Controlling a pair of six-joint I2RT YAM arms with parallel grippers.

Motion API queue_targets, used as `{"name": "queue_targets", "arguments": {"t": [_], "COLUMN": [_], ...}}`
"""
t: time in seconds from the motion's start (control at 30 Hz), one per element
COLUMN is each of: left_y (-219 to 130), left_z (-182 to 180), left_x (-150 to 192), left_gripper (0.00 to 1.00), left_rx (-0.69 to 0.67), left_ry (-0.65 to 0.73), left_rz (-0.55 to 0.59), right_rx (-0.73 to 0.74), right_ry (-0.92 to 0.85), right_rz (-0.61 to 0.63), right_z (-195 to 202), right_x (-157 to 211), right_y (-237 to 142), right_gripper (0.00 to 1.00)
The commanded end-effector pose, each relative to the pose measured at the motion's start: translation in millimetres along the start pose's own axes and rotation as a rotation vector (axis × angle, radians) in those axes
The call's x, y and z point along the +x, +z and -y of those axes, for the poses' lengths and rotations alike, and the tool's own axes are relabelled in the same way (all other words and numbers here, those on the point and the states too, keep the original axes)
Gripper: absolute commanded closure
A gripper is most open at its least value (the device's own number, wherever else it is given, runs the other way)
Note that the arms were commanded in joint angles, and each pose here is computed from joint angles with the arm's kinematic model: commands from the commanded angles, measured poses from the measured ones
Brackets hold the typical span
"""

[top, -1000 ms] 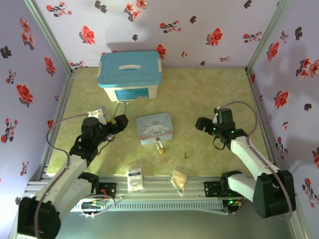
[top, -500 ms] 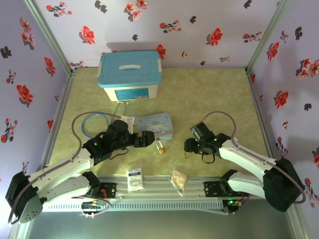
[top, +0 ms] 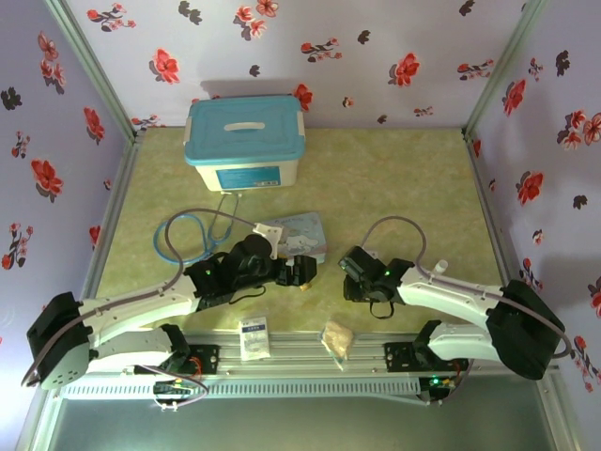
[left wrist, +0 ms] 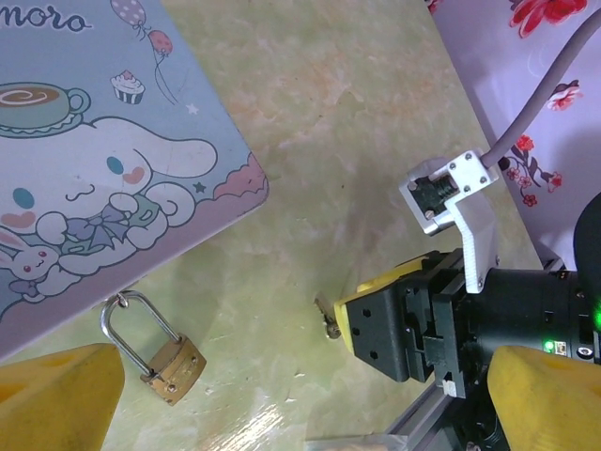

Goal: Unlock the padlock with the key

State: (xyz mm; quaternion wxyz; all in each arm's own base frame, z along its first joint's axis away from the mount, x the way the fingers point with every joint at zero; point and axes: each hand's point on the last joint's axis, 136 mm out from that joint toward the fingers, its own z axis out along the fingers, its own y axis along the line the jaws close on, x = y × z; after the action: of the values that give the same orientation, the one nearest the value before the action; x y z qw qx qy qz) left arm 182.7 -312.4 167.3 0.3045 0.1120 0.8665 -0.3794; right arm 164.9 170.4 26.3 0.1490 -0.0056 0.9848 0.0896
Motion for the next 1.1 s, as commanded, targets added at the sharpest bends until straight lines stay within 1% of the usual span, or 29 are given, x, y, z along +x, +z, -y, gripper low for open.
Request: {"name": "queue_targets", "arguments": {"t": [0.0,0.07,0.17,0.23,0.3,0.4,0.47,0.6,0.67,0.77,0.9,1.07], "left_y": [-6,-8,-8,-6,-4,-2,-1,-3,-3,-1,2,6], "left_z": [14,11,11,10,10,7,5,6,6,5,3,1], "left_x": [-23,-23,-23,-21,-19,-15,-14,-13,-14,-14,-11,-9], "left_gripper": [0.0,0.0,0.0,0.0,0.0,0.0,0.0,0.0,0.0,0.0,0.0,0.0], "left_rx": [0.0,-0.025,-0.013,0.004,0.02,0.017,0.011,0.016,0.016,0.012,0.005,-0.001], "left_ry": [0.045,0.057,0.035,0.01,-0.01,-0.014,-0.014,-0.012,-0.014,-0.011,-0.017,-0.015], "left_rz": [0.058,0.052,0.067,0.075,0.083,0.076,0.071,0.073,0.076,0.077,0.068,0.064], "right_rx": [0.042,0.04,0.042,0.051,0.069,0.077,0.1,0.113,0.081,0.03,0.033,0.027], "right_ry": [-0.004,-0.019,-0.025,-0.024,-0.026,-0.024,-0.025,-0.028,-0.03,-0.029,-0.034,-0.036], "right_rz": [0.003,-0.001,-0.018,-0.025,-0.017,-0.011,-0.004,0.005,0.016,0.039,0.052,0.03], "right_z": [4,-1,-4,-1,3,7,13,16,11,1,1,0], "right_x": [4,7,14,19,21,22,22,21,19,15,13,18], "right_y": [3,5,8,10,8,6,6,3,4,6,10,16], "right_gripper": [0.62,0.62,0.62,0.65,0.65,0.67,0.7,0.69,0.65,0.63,0.63,0.66]}}
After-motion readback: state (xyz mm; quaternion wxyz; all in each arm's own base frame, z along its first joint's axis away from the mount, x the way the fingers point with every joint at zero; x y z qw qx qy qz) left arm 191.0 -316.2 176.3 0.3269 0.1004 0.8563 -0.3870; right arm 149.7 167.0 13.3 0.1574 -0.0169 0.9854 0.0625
